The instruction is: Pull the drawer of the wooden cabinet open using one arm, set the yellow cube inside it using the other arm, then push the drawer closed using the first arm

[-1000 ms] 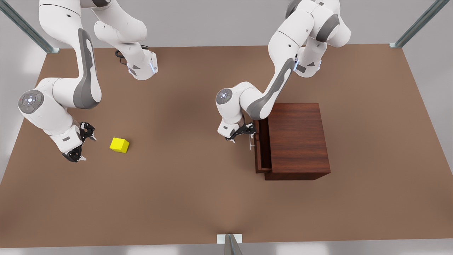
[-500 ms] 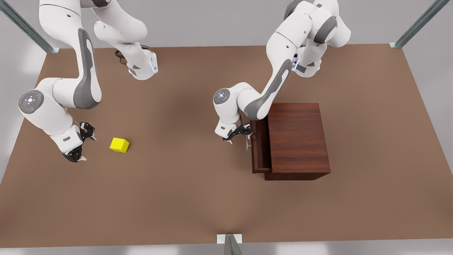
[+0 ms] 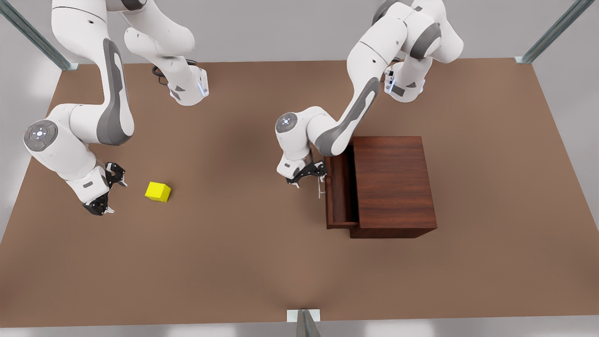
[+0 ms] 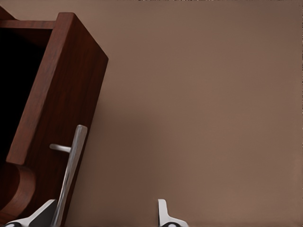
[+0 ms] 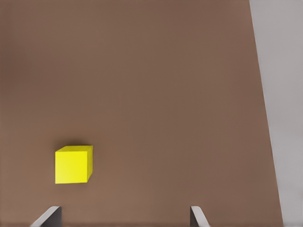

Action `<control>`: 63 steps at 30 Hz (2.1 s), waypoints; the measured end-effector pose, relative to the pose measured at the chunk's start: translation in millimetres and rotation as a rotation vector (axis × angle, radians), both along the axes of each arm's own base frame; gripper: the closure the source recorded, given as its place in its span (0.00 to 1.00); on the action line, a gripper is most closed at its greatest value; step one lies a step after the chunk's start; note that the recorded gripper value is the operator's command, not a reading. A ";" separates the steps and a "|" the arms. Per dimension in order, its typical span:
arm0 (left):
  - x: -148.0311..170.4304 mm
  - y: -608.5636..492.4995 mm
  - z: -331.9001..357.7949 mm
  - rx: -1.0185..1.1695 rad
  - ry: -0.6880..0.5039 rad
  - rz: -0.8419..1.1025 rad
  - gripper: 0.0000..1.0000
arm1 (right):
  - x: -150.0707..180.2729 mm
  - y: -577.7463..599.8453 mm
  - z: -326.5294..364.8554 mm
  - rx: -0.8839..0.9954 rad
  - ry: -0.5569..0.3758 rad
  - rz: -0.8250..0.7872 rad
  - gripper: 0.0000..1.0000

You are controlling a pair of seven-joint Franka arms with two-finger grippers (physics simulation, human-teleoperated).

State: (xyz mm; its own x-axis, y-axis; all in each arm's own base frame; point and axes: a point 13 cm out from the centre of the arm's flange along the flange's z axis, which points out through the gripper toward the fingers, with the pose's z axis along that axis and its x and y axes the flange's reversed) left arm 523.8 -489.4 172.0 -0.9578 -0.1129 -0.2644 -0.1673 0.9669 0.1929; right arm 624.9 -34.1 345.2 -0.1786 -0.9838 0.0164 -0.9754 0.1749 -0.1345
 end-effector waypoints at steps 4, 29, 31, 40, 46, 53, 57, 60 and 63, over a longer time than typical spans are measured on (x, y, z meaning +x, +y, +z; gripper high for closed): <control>-1.1 -5.3 0.4 -0.006 -0.005 0.002 0.00 | 3.7 1.2 2.4 -0.002 -0.006 0.005 0.00; -5.0 38.9 228.4 -0.081 0.034 0.138 0.00 | -15.1 26.9 -12.0 0.001 0.040 0.065 0.00; 52.0 183.8 262.5 -0.109 0.102 0.327 0.00 | -43.8 26.5 -35.5 0.006 0.084 0.048 0.00; 37.4 483.1 244.4 -0.250 0.281 0.490 0.00 | -93.4 20.7 -115.4 0.020 0.107 -0.059 0.00; 31.9 428.4 238.7 -0.251 0.324 0.237 0.00 | -79.5 3.5 -149.8 0.026 0.064 -0.134 0.00; 28.6 455.2 235.2 -0.256 0.351 0.150 0.00 | -78.7 -16.5 -173.1 0.029 0.070 -0.208 0.00; 28.5 463.7 235.5 -0.256 0.358 0.108 0.00 | -89.4 -16.3 -190.7 0.028 0.122 -0.227 0.00; 26.7 459.2 233.9 -0.253 0.367 0.065 0.00 | -99.2 -15.9 -207.4 0.026 0.168 -0.238 0.00; 25.3 451.8 233.1 -0.249 0.374 0.022 0.00 | -106.0 -15.7 -219.8 0.025 0.199 -0.248 0.00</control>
